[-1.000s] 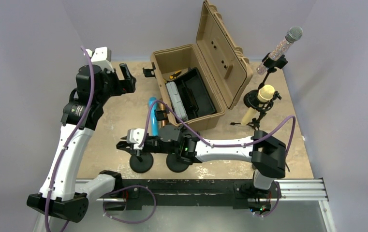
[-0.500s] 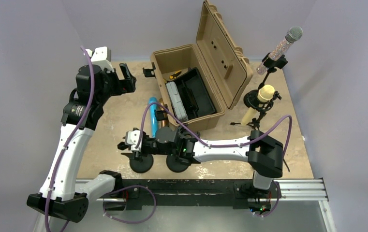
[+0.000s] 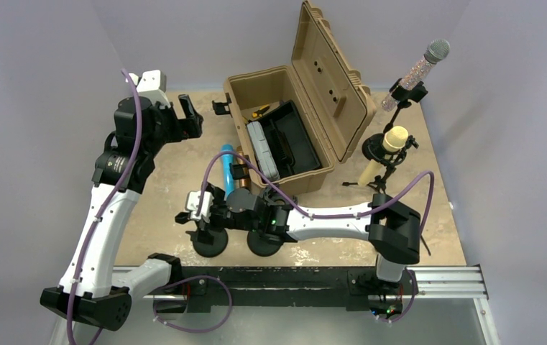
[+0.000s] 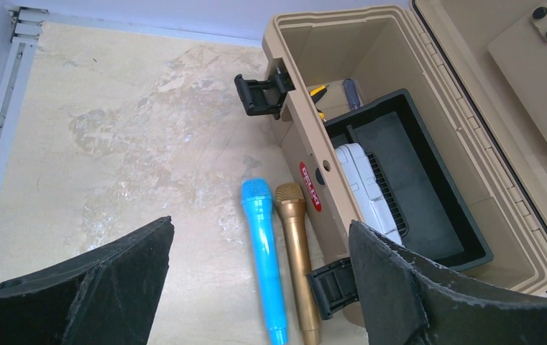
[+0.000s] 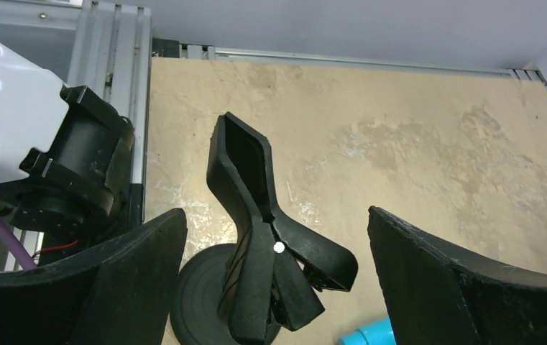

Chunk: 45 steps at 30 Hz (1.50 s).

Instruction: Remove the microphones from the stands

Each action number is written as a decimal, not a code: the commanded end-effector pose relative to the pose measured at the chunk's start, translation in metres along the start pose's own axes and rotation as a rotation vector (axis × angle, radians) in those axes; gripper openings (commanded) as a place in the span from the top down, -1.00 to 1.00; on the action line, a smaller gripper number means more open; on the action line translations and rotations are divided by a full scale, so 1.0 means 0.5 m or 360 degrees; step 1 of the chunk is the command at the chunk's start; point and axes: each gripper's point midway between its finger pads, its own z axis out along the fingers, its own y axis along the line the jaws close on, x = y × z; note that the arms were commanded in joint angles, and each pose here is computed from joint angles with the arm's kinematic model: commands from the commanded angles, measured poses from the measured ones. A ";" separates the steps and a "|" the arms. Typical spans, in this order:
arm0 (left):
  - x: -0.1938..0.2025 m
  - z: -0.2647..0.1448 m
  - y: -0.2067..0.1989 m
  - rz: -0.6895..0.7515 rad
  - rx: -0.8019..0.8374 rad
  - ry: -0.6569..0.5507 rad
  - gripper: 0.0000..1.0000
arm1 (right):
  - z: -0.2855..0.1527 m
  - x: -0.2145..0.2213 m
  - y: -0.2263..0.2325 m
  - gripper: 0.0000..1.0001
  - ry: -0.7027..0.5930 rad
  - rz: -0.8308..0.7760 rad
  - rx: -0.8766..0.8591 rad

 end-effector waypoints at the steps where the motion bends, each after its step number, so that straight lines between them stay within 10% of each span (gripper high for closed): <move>1: -0.016 0.004 -0.012 0.0032 0.0046 -0.0058 -0.79 | -0.031 -0.113 -0.056 -0.88 -0.0182 0.0011 0.0163; 21: -0.013 0.005 -0.021 0.0020 0.0083 -0.0053 -0.78 | -0.001 -0.101 -0.038 -0.60 -0.0111 -0.0194 -0.0023; 45: -0.003 0.016 -0.026 0.0009 0.0102 -0.0016 -0.79 | -0.025 -0.103 -0.069 0.87 -0.0028 -0.0116 0.0121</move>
